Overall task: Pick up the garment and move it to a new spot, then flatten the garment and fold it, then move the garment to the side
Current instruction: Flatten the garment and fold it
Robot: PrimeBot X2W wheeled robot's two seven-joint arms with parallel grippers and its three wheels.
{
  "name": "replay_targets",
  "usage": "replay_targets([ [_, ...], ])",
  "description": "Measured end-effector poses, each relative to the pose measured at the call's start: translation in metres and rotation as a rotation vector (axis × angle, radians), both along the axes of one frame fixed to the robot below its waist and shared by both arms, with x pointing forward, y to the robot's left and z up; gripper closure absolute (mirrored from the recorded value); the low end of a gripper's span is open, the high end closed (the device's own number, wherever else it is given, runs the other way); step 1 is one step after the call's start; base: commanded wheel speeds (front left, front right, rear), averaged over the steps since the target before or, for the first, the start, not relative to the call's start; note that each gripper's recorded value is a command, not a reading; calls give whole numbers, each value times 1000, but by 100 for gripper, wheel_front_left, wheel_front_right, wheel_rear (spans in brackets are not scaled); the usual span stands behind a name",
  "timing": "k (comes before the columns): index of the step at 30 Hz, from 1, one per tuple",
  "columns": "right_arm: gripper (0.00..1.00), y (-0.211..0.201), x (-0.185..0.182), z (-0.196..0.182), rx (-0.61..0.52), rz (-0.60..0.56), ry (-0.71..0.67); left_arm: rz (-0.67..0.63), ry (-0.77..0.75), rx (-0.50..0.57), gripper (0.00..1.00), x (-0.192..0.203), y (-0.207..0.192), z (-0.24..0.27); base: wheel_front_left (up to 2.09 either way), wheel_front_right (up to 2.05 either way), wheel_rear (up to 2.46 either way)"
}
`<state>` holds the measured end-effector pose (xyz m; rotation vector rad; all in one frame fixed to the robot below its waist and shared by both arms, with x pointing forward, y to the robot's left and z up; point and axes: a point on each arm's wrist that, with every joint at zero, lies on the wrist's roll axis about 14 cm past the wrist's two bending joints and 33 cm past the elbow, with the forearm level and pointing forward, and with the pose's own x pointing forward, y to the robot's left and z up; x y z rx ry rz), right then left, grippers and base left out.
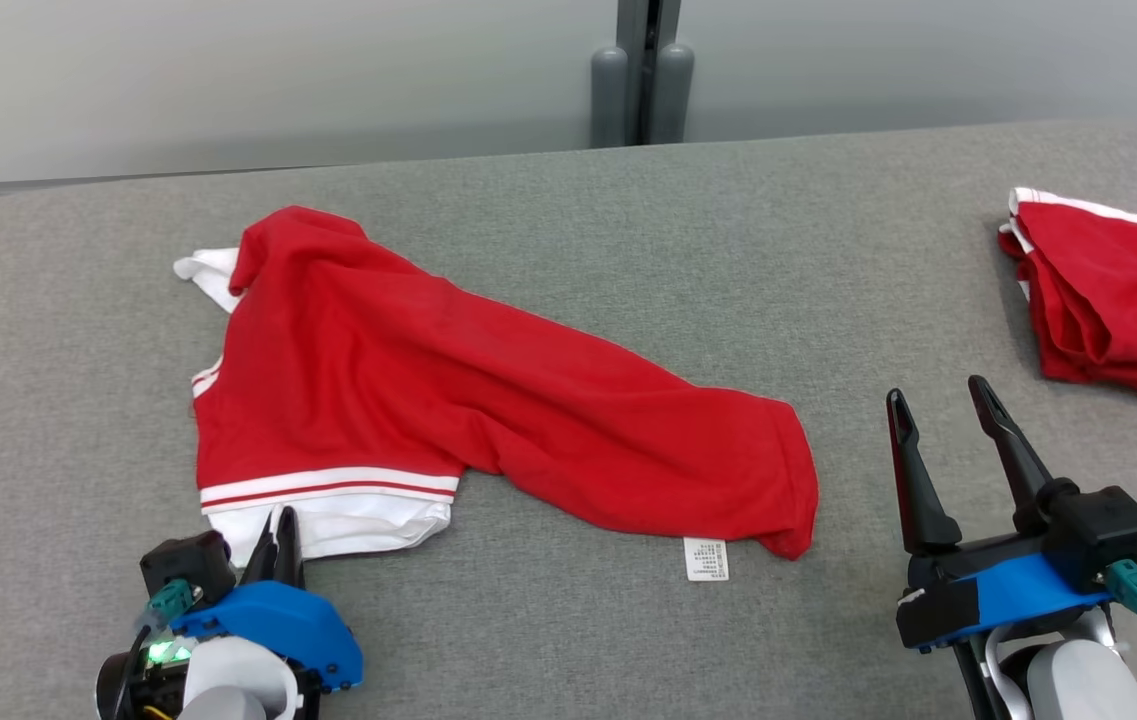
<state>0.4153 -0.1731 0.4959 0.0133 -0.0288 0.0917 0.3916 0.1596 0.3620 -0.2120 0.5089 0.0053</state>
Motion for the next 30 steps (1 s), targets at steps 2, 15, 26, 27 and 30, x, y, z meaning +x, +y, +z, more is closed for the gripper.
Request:
replay_targets([
  [2, 0, 3, 0, 1, 2, 7, -3, 12, -12, 1, 100, -4, 3, 2, 0, 0, 0],
  [15, 0, 23, -3, 8, 11, 62, -18, 86, -27, -20, 0, -64, 15, 12, 0, 0, 0],
  [26, 0, 10, -23, 3, -4, 28, 4, 160, -149, -20, 0, -70, 37, 37, 0, 0, 0],
  [27, 0, 9, -24, 3, -4, 23, 6, 153, -183, -23, 0, -67, 37, 44, 0, 0, 0],
  [30, 0, 6, -30, 3, -2, 15, 5, 125, -279, -29, 0, -58, 33, 67, 0, 0, 0],
])
